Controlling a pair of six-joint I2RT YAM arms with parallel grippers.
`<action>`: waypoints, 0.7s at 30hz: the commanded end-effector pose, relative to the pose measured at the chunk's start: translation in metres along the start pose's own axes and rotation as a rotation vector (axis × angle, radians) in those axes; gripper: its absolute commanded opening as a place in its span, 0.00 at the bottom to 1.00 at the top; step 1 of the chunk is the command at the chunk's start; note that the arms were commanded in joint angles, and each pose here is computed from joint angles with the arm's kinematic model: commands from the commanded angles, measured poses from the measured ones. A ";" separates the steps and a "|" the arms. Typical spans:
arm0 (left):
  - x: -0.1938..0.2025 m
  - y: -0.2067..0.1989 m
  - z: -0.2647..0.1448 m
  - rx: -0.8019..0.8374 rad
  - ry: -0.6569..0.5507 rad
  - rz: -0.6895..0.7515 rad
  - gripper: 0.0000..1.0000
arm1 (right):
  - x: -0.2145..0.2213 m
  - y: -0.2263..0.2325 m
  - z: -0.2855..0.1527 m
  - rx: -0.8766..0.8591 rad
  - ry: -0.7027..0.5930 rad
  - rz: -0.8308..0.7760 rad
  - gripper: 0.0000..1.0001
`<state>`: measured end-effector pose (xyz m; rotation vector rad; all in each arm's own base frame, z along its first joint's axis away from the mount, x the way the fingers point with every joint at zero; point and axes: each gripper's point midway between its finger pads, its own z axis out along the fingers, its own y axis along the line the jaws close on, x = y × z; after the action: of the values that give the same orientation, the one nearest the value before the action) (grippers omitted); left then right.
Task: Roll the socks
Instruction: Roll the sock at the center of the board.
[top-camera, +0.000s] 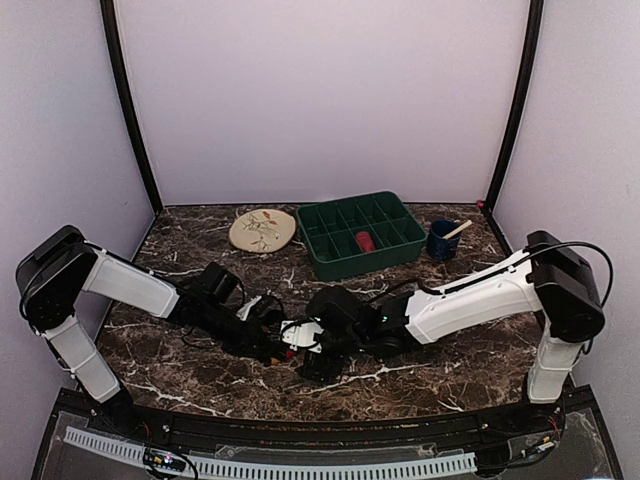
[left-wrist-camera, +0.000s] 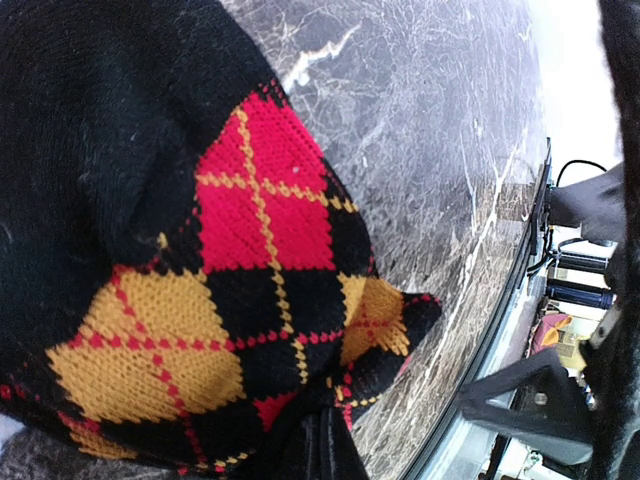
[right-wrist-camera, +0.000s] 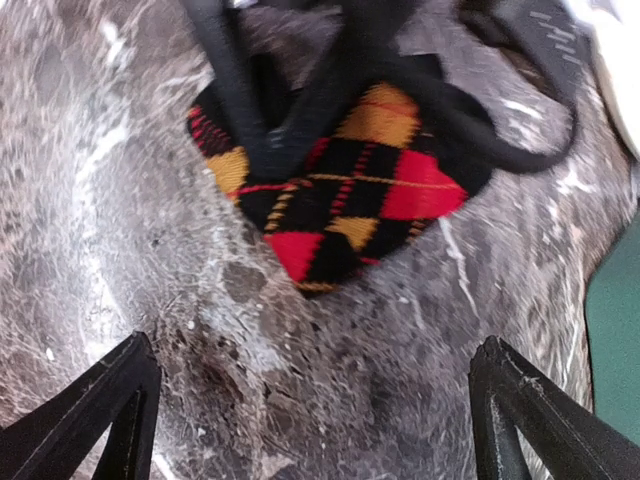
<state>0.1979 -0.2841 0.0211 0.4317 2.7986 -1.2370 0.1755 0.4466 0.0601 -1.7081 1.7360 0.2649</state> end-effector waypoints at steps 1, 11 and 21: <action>0.029 0.035 0.002 -0.119 0.073 -0.100 0.00 | -0.028 -0.035 -0.028 0.161 -0.175 0.234 1.00; 0.030 0.037 0.001 -0.132 0.069 -0.105 0.00 | -0.041 -0.058 -0.036 0.138 -0.236 0.295 0.82; 0.030 0.039 0.002 -0.136 0.073 -0.111 0.00 | -0.020 -0.008 -0.003 0.015 -0.055 0.046 0.44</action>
<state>0.1980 -0.2837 0.0208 0.4293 2.7994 -1.2350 0.2027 0.4604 0.0988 -1.4578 1.7994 0.3840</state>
